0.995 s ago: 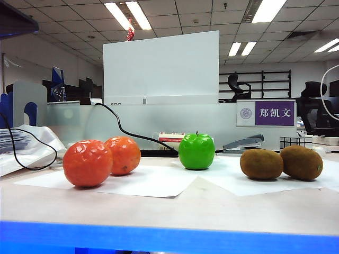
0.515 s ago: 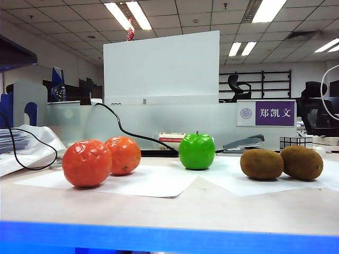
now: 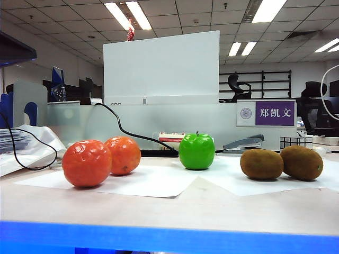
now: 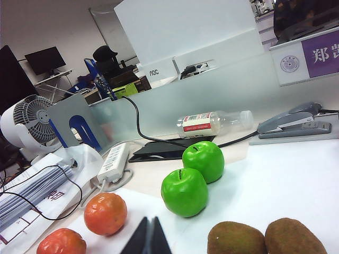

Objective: Put the same fruits together.

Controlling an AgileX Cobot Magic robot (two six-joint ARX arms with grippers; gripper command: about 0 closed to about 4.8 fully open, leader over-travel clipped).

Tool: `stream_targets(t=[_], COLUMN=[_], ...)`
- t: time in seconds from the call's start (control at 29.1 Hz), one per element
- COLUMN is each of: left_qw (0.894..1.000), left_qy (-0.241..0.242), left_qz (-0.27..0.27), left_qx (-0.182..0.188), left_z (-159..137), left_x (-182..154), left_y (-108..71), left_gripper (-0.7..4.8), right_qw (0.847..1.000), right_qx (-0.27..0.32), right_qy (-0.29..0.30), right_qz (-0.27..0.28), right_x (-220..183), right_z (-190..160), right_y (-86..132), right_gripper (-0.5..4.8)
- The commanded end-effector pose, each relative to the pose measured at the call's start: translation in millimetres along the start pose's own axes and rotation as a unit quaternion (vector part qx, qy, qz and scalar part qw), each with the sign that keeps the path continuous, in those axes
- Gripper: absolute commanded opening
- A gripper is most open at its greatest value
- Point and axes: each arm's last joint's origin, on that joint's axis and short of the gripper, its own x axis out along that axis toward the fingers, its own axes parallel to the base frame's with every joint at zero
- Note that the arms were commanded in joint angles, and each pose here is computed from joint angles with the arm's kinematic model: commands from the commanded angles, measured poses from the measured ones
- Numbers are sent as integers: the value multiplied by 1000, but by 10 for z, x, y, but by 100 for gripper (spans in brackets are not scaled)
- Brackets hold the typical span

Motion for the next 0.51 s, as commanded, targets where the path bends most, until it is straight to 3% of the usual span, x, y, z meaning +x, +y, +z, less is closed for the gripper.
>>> stream_targets(t=[0.03,0.45,0.51], left_qw=[1000,1000,1000], left_qy=[-3,-4,-1], left_qz=[-3,-3,4], left_qx=[-1,0,17], left_z=[9,14,16], left_x=[1,-22,-45], left_y=[-3,-10,4], left_gripper=[-5,-5,-6], right_qw=[1000,1000,1000], right_qx=[-2,-2,-2], right_qy=[-8,-8,-8], right_qz=[2,2,2], right_x=[0,0,1], right_z=[22,22,22], right_y=[10,10,11], right_gripper=[-8,-8,-8])
